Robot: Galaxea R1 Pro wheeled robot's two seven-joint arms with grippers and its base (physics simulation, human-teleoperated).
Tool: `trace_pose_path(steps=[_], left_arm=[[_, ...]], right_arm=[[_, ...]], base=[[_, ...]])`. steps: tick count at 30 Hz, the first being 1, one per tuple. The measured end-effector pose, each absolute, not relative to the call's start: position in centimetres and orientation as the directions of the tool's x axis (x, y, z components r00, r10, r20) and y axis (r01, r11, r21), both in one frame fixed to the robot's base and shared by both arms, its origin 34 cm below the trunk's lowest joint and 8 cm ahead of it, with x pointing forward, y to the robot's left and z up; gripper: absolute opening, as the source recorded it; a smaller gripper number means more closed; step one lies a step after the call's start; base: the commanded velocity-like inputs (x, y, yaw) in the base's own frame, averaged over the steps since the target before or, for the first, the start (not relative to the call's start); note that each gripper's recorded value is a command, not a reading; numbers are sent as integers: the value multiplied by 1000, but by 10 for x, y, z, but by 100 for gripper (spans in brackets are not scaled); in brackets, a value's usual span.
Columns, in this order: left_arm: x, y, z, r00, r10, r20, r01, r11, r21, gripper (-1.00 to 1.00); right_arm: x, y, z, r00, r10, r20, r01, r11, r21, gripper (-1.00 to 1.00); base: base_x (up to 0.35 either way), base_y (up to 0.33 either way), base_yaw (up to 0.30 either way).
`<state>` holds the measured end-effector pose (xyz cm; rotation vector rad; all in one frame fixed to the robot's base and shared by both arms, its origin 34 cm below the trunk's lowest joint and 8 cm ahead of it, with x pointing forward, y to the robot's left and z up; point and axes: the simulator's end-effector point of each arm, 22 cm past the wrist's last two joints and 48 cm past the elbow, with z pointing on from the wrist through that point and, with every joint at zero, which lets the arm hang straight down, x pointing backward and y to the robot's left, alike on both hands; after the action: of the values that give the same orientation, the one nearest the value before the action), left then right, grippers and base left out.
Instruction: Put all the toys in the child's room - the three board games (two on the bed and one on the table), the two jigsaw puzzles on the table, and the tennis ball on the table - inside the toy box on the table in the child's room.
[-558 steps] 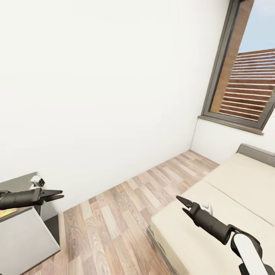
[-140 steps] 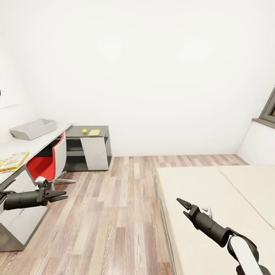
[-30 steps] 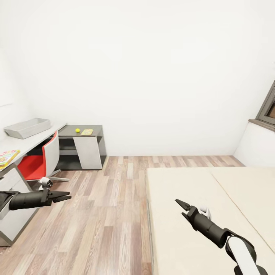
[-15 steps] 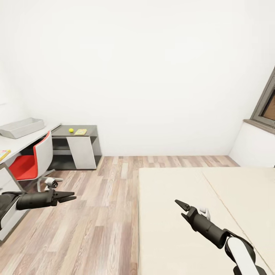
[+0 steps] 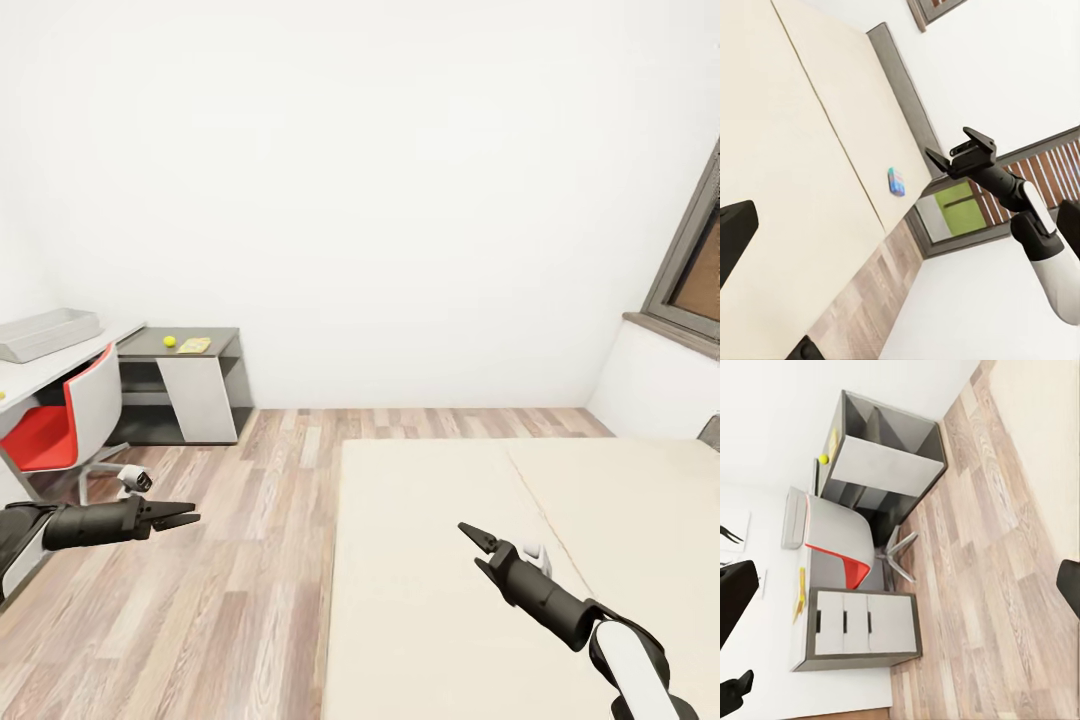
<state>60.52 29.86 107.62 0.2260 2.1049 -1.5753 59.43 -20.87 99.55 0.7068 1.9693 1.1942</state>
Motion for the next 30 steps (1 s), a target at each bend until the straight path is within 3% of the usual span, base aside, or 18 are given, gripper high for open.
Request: trace_pose_path(steps=[23,30], left_arm=[[605,299,1076,-861,-160,-482,417,317,-851,100],[605,299,1077,-861,-160,-482,418,319,-851,100]], right_arm=[[594,-209,996,-593,750,-293,85,421,903,100],[594,-209,996,-593,750,-293,84,420,904,100]], base=[[0,-297,0],[0,-112,0]])
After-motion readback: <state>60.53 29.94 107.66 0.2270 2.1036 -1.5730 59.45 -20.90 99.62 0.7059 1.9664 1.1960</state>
